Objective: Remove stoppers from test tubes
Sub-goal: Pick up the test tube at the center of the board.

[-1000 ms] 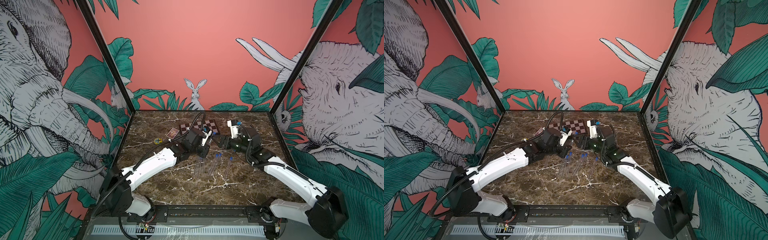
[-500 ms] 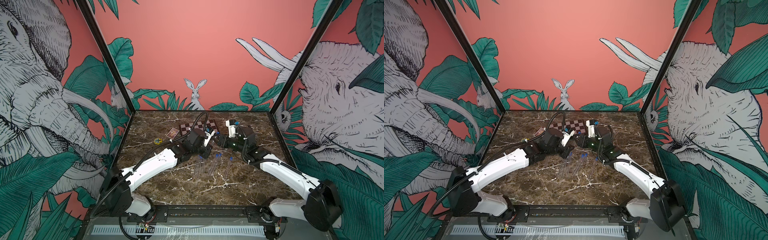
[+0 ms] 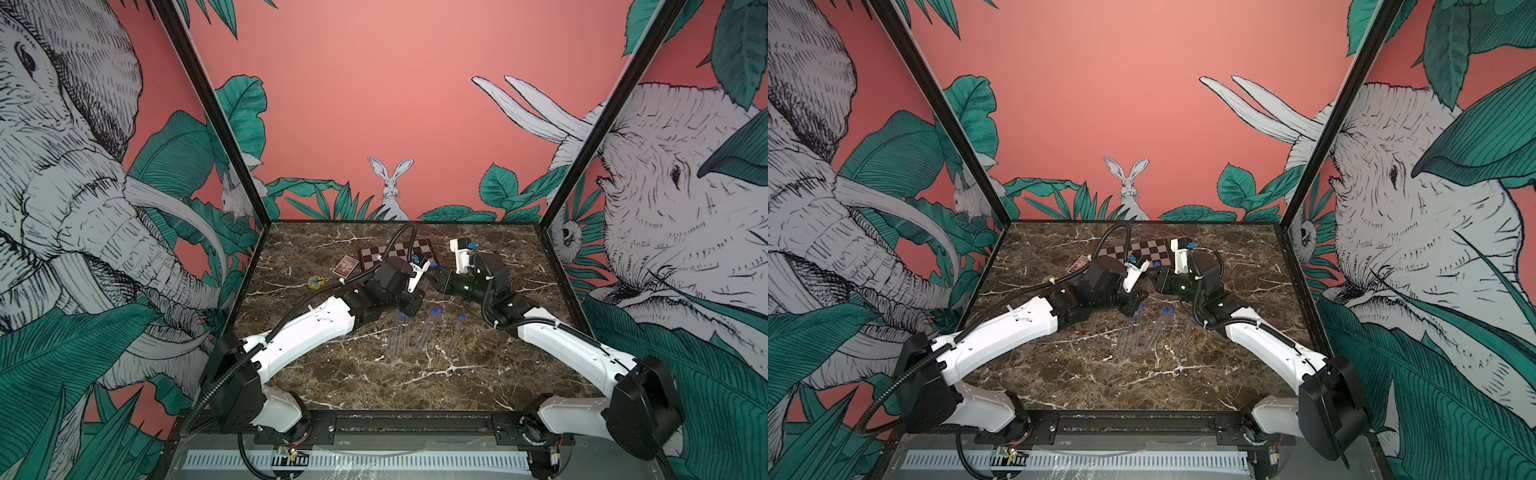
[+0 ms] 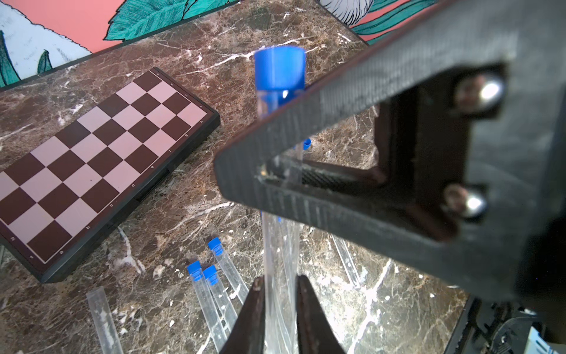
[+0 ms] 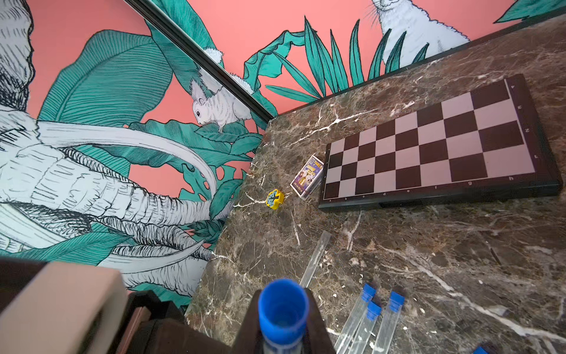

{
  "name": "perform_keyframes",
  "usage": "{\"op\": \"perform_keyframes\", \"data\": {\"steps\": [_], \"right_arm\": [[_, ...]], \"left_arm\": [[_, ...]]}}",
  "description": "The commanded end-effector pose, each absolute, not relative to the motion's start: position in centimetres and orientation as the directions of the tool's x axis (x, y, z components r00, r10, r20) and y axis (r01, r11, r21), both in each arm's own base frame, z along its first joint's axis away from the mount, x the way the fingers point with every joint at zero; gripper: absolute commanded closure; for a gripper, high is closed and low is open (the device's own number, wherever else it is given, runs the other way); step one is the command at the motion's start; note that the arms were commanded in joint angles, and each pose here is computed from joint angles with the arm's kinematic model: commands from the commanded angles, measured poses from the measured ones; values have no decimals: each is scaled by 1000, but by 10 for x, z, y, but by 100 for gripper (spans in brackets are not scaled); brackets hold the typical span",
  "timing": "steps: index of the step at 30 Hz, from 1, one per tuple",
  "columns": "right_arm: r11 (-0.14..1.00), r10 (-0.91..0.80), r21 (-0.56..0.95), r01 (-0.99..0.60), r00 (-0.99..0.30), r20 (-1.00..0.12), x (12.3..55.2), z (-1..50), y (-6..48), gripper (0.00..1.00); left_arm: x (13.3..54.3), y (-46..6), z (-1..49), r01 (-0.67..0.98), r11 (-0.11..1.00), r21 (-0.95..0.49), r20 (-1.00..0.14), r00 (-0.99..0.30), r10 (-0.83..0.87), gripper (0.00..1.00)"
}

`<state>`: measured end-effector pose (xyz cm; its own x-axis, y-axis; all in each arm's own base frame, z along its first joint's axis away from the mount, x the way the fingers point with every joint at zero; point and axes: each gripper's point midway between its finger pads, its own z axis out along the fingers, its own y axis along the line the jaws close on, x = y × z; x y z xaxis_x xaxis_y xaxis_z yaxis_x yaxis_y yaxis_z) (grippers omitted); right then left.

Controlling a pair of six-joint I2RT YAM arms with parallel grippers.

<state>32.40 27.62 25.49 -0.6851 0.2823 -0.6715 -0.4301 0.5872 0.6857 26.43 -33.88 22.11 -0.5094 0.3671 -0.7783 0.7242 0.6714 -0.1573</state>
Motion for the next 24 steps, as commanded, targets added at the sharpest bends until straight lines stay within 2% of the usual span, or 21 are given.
{"op": "perform_keyframes", "data": {"steps": [1, 5, 10, 16, 24], "right_arm": [[559, 315, 686, -465, -647, -695, 325, 279, 277, 95], [547, 333, 696, -465, -642, -691, 321, 285, 275, 96], [540, 375, 708, -454, -623, -686, 316, 296, 266, 96], [535, 389, 712, -454, -616, -685, 309, 305, 260, 96], [521, 388, 721, -456, -627, -676, 304, 307, 259, 96]], "left_arm": [[261, -341, 257, 748, 646, -154, -834, -448, 321, 65], [261, -339, 257, 751, 646, -138, -853, -422, 308, 51], [264, -340, 256, 758, 641, -119, -873, -388, 296, 46], [265, -355, 254, 785, 605, -137, -875, -382, 298, 48], [267, -370, 257, 811, 566, -149, -878, -372, 301, 62]]}}
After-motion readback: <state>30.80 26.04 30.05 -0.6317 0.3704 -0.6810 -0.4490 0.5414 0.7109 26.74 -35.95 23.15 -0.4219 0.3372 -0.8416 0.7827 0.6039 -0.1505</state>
